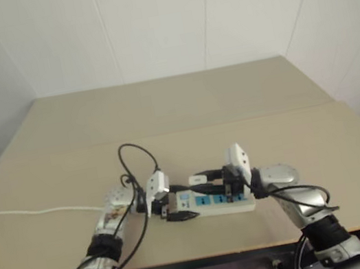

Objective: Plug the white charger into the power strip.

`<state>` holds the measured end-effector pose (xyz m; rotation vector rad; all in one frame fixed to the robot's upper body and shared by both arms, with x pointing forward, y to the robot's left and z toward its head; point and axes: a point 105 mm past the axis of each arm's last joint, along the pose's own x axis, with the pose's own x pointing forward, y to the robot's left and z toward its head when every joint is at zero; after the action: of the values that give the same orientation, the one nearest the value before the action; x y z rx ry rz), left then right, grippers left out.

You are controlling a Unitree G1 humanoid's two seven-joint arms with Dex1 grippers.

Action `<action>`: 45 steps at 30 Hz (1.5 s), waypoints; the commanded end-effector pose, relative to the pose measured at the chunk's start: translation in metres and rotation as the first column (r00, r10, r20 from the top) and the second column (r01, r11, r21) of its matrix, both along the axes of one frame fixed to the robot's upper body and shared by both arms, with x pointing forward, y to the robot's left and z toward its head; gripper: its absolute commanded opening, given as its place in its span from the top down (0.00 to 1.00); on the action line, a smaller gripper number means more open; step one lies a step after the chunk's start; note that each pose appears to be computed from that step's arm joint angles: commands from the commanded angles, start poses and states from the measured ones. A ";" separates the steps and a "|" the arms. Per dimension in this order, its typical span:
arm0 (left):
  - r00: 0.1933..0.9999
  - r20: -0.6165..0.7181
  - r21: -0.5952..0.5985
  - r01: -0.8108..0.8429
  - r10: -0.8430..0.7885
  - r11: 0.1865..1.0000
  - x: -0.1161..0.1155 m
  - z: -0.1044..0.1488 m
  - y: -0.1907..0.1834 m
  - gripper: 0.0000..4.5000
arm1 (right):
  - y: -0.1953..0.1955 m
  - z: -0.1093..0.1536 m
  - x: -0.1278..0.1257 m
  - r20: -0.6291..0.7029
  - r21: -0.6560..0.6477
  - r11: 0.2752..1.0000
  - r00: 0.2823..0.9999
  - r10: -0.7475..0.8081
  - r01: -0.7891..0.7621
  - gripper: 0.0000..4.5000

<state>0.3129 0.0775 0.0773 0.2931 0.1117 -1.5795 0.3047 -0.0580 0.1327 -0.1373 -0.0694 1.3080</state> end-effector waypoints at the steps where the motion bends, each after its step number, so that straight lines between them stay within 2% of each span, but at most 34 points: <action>1: 0.999 -0.031 0.034 0.025 -0.024 0.999 -0.007 -0.010 -0.001 0.27 | 0.001 0.004 0.000 0.031 0.000 1.000 0.999 0.009 -0.009 0.74; 15: 1.000 -0.008 0.044 -0.009 0.009 0.999 -0.005 -0.014 0.003 0.27 | -0.014 -0.016 -0.001 0.001 -0.063 0.998 1.000 0.010 -0.010 0.74; 26: 1.000 -0.017 0.036 -0.019 0.019 0.999 -0.010 -0.017 0.002 0.27 | -0.023 -0.020 0.003 0.015 -0.092 0.996 1.000 0.014 -0.013 0.74; 45: 0.999 -0.013 0.042 -0.032 0.033 0.999 -0.007 -0.016 0.004 0.27 | -0.044 -0.050 0.003 0.006 -0.188 0.982 1.000 0.000 0.001 0.74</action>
<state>0.3092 0.0719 0.0747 0.3073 0.0894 -1.5550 0.3028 -0.0751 0.1120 -0.2501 -0.1096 1.3806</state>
